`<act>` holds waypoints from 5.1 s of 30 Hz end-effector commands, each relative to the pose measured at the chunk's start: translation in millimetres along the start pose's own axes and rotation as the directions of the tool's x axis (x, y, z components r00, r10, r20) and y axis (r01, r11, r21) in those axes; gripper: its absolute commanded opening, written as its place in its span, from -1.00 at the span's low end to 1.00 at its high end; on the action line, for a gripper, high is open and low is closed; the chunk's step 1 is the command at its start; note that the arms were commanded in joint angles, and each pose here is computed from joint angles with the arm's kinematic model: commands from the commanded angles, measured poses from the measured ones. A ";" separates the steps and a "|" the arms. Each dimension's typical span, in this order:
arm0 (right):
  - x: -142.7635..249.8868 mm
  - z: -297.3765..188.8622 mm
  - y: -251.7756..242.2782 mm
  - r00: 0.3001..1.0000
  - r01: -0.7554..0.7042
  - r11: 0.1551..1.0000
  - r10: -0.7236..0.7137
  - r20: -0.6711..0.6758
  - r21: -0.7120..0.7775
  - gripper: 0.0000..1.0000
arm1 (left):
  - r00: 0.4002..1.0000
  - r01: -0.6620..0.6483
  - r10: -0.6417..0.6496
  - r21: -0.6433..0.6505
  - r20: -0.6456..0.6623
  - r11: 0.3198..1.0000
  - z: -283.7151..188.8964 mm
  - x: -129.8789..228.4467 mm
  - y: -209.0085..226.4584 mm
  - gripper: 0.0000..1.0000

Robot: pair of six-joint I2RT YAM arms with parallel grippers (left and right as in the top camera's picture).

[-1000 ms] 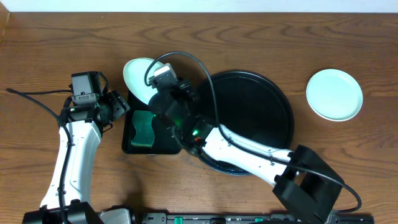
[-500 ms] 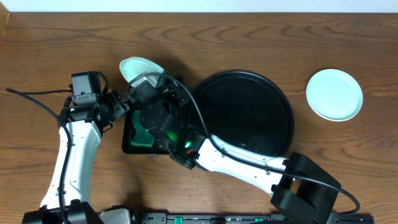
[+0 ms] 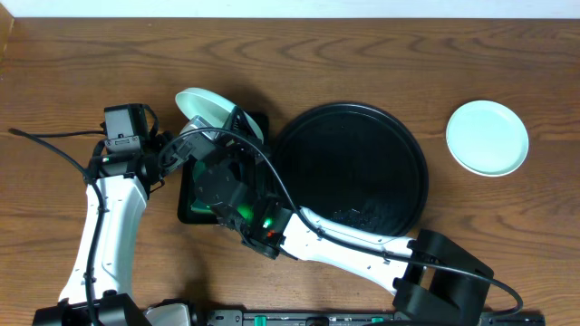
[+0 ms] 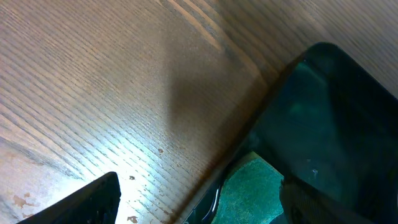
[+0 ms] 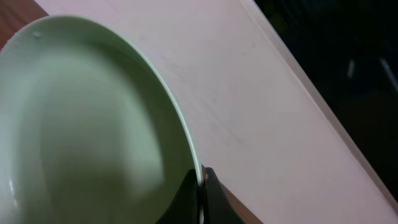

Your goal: Clean dirty plates on tray and stack at the side

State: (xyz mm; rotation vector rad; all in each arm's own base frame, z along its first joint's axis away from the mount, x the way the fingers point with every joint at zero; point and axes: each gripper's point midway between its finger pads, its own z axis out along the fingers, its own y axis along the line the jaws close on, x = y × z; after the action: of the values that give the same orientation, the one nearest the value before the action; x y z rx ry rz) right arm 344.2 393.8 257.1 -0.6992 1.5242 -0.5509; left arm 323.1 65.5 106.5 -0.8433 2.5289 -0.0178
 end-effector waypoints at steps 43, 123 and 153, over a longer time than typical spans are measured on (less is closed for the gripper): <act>-6.4 -5.8 -24.1 1.000 -0.001 0.997 0.003 -0.028 0.073 -0.98 | 1.000 0.006 -0.006 0.010 0.020 1.000 -5.3 -7.6 -2.5 0.65; 22.7 -5.0 -6.0 0.990 -0.092 0.995 0.094 -0.107 0.029 -0.98 | 1.000 0.006 -0.006 0.010 0.020 1.000 -5.3 -7.6 -2.5 0.65; 66.5 15.9 -16.8 0.971 -0.053 0.997 0.065 -0.230 0.056 -0.98 | 1.000 0.006 -0.006 0.010 0.019 1.000 -5.3 -7.6 -2.4 0.65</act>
State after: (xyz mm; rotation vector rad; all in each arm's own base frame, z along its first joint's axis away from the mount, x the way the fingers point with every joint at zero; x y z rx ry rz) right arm 356.8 342.2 201.8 -0.6498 1.7395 -0.6658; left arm 323.2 65.0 106.4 -0.8426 2.5295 -0.0213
